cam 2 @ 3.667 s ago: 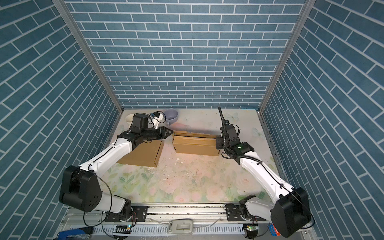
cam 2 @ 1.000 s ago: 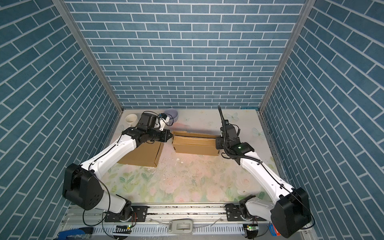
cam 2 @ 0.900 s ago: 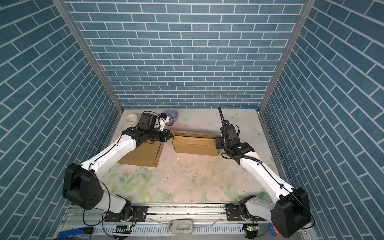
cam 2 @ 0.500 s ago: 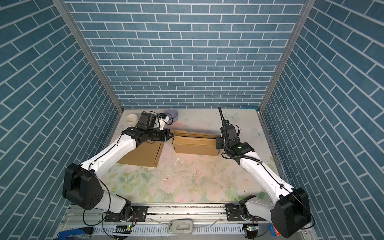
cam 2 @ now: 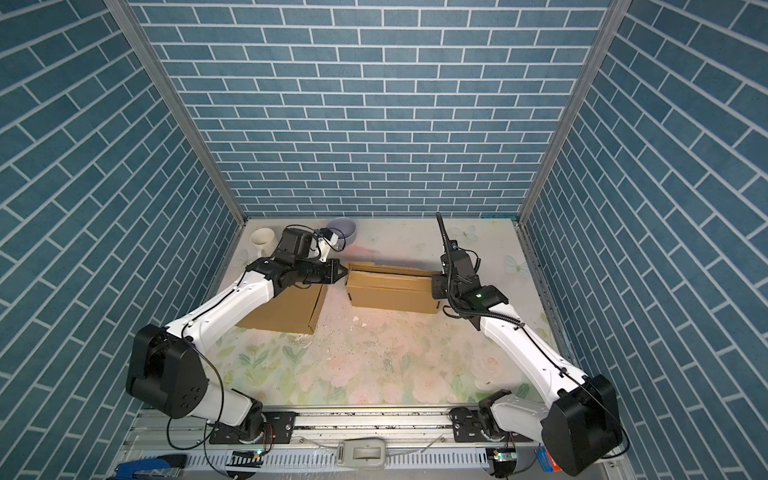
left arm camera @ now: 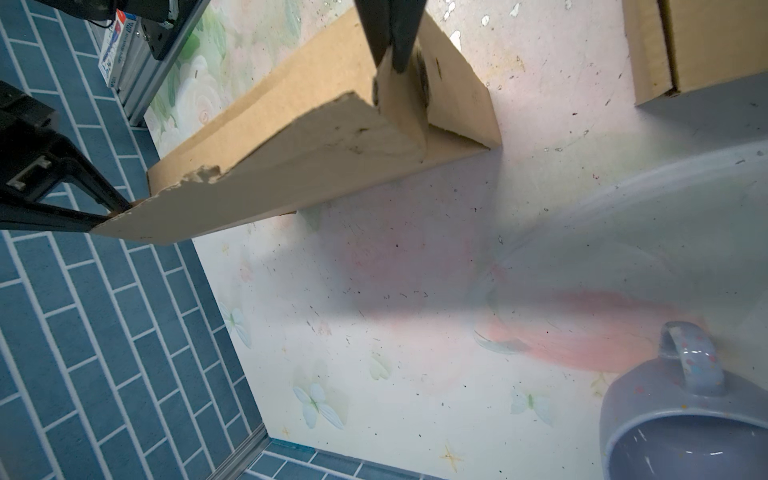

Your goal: Fold the paper box

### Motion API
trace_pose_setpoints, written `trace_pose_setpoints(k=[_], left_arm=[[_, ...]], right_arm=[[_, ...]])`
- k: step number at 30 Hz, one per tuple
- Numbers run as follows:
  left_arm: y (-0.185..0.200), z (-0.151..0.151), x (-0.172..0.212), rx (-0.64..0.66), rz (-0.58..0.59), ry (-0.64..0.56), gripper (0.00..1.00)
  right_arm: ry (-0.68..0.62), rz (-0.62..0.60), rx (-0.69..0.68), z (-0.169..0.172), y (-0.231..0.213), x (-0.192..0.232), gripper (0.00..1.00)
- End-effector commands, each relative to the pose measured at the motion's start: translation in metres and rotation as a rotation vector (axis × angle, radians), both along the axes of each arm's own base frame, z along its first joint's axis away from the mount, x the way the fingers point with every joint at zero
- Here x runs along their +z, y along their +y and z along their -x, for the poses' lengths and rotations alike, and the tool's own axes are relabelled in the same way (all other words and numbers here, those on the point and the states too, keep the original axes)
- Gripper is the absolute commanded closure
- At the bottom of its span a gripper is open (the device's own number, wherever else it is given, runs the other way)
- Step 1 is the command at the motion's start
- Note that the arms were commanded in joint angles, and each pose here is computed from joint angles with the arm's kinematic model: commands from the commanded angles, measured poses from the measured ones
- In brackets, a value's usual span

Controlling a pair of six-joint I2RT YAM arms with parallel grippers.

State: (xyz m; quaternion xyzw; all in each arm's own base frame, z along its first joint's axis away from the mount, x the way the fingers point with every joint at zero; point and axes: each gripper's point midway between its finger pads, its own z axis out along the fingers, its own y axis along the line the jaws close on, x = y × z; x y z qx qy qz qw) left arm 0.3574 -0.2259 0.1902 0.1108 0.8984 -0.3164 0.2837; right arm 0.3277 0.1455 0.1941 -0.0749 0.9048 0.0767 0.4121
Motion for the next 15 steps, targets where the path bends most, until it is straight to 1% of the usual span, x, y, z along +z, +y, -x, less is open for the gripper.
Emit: trace_pose_setpoints(k=[1, 7, 12, 15], left_arm=[[0.005, 0.012, -0.029, 0.006, -0.034, 0.082, 1.0], [0.008, 0.016, -0.037, 0.008, -0.05, 0.09, 1.0], [0.011, 0.017, -0.035, 0.01, -0.06, 0.07, 1.0], [0.012, 0.017, -0.036, 0.016, -0.062, 0.063, 1.0]], right_arm=[[0.009, 0.006, 0.007, 0.003, 0.001, -0.007, 1.0], [0.008, -0.011, 0.017, 0.003, 0.004, -0.004, 1.0], [0.002, -0.044, 0.079, 0.008, 0.013, 0.011, 1.0], [0.004, -0.056, 0.123, 0.011, 0.019, 0.019, 0.91]])
